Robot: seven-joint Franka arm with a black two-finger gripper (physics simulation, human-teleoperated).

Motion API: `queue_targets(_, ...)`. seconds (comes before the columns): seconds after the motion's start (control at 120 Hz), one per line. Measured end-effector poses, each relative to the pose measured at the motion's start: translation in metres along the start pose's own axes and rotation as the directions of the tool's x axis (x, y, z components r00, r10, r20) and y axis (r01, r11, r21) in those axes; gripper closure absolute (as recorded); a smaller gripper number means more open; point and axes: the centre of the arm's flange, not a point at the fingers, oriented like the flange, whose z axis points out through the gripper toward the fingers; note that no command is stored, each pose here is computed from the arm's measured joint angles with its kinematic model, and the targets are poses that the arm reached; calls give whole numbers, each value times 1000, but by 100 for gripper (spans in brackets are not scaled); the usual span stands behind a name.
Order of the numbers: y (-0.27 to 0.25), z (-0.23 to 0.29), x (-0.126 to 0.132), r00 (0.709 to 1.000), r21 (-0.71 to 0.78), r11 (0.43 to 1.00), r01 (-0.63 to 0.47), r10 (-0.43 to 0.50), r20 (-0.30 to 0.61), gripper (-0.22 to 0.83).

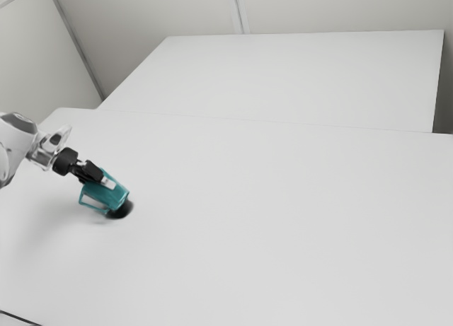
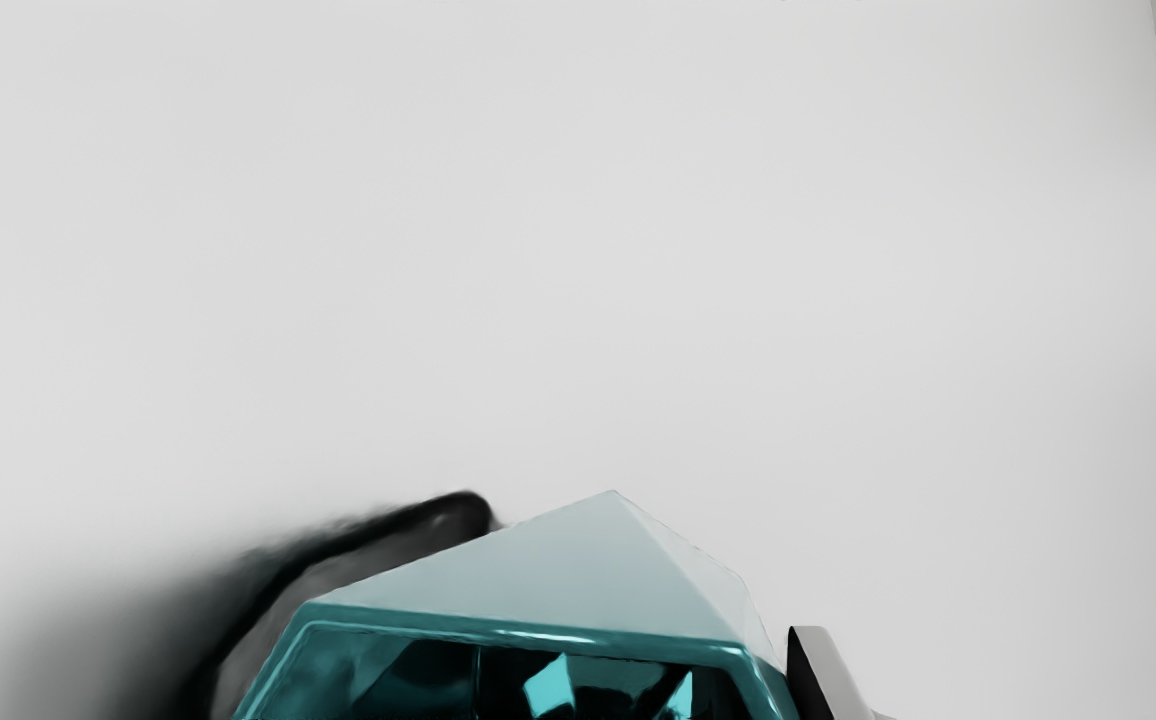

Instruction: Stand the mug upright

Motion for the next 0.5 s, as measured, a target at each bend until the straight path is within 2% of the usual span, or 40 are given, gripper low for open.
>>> queue_targets(0.342,41,3,22,997,10,997,-79,78,20,77)
queue_targets(0.5,76,12,38,987,40,990,-137,133,94,77)
